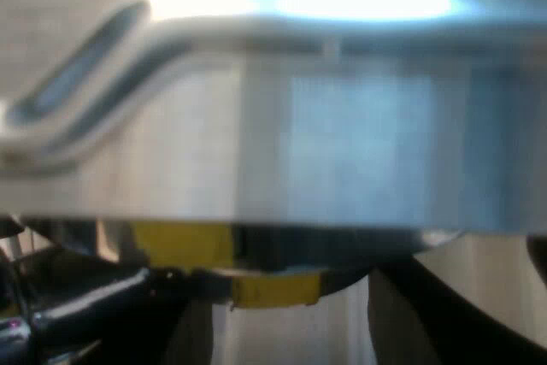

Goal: Put the handle in the coffee machine

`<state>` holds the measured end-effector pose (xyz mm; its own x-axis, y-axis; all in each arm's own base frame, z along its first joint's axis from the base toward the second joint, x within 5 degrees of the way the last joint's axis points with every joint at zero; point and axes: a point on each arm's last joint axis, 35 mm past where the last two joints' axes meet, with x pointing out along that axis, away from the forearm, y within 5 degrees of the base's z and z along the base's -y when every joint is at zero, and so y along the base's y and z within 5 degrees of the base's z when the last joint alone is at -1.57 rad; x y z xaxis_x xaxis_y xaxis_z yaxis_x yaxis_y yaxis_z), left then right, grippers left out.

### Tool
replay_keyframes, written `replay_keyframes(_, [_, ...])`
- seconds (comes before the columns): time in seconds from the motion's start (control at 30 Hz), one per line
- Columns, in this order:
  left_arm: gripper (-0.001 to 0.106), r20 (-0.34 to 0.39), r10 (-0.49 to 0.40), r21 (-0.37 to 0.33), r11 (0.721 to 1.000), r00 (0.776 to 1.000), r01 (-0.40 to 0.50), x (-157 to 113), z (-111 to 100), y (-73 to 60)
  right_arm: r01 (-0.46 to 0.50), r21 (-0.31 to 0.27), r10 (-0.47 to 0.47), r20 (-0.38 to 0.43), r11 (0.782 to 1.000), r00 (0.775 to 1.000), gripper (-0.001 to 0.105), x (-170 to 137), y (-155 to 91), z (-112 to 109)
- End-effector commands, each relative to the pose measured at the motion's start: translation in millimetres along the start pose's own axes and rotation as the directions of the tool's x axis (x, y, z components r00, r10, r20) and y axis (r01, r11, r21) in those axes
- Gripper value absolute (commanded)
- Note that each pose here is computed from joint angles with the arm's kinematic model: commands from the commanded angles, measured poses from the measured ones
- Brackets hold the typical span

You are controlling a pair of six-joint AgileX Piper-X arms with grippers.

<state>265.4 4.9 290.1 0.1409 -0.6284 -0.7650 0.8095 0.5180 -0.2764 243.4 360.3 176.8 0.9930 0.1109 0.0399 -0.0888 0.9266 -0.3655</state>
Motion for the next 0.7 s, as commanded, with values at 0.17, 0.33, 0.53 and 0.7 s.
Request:
replay_keyframes(0.17, [0.001,0.048,-0.055,-0.089,0.994,0.997,0.059,-1,3,-5.1,-0.043,0.046,0.039,0.088,0.998,0.995,0.046,-6,0,20])
replay_keyframes(0.33, [0.000,0.030,-0.106,-0.166,0.980,0.994,0.110,5,7,-13.6,-0.051,0.038,0.048,0.084,0.998,0.995,0.046,-10,2,19])
replay_keyframes(0.53, [0.000,0.040,-0.125,-0.198,0.972,0.991,0.130,7,6,-14.8,-0.053,0.060,0.047,0.092,0.997,0.995,0.046,-16,-2,13])
replay_keyframes(0.7, [0.000,0.050,-0.145,-0.209,0.966,0.988,0.152,8,5,-16.3,-0.083,0.026,0.081,0.077,0.996,0.994,0.046,-34,-15,4])
